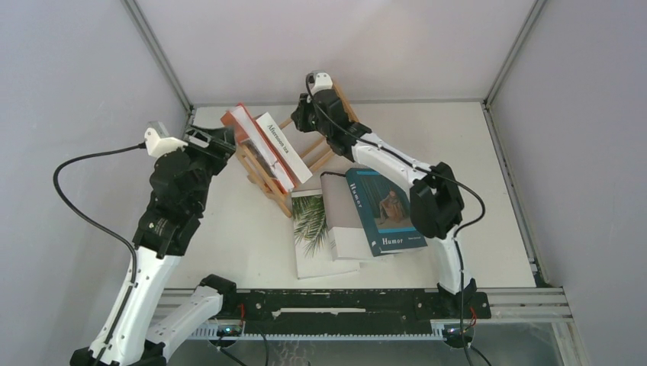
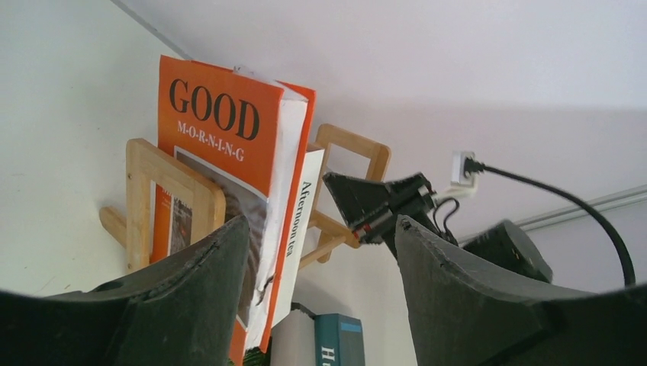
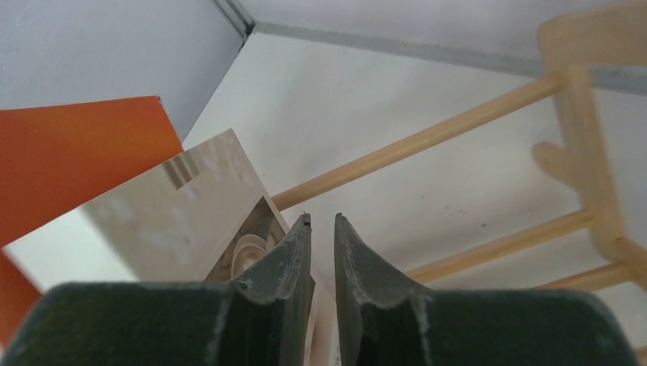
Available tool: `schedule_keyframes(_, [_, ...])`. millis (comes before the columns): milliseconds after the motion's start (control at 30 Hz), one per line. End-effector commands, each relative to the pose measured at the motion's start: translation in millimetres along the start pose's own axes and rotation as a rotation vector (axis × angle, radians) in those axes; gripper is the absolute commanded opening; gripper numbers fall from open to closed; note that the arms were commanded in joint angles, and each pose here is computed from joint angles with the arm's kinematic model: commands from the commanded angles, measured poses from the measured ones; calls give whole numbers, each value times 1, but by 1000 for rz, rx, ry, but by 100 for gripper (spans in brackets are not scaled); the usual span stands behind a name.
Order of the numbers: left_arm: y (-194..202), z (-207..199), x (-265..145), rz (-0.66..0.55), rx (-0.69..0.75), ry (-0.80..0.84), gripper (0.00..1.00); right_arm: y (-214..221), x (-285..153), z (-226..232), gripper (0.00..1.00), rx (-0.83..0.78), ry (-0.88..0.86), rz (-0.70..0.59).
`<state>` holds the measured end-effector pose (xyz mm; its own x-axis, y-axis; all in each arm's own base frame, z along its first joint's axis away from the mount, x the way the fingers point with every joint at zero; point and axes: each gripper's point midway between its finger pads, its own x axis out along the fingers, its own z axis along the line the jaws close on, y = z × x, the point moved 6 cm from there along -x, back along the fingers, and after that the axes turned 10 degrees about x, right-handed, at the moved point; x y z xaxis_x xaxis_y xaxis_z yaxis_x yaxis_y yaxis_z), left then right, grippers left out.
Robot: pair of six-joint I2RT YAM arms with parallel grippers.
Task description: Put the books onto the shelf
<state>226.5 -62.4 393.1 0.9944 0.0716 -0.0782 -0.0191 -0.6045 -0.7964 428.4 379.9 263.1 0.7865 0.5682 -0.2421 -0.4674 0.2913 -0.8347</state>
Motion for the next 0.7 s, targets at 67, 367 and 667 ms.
schedule_keyframes(67, [9, 4, 5, -26, 38, 38, 74, 16, 26, 4, 22, 188, -45, 171])
schedule_keyframes(367, [19, 11, 6, -25, 54, 53, 74, 50, 45, -2, 19, 322, -39, 319])
schedule_keyframes(667, [20, 6, 6, -22, 68, 93, 74, 74, 49, -2, 19, 417, -42, 416])
